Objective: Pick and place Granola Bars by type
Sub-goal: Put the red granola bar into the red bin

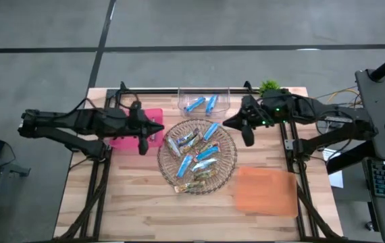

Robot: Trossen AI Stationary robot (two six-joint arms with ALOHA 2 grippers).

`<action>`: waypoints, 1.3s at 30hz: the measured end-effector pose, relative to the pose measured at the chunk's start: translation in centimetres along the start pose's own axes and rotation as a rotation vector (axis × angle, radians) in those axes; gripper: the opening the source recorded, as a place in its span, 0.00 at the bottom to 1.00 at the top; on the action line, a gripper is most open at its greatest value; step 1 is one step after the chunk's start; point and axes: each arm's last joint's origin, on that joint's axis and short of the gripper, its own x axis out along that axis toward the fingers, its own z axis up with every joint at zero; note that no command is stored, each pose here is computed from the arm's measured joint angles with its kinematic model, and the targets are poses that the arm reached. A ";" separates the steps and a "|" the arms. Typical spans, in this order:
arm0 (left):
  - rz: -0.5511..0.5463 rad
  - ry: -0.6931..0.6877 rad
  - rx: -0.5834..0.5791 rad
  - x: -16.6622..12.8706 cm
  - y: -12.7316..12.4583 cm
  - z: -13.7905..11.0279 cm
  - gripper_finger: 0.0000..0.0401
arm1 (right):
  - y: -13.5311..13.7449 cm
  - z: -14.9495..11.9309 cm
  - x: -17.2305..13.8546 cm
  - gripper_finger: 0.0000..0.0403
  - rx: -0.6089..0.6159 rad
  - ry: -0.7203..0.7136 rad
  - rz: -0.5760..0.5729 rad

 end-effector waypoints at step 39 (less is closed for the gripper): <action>-0.279 0.437 0.429 6.6 -3.6 1.9 0.33 | -0.5 -1.1 -0.1 0.02 0.041 0.019 -0.007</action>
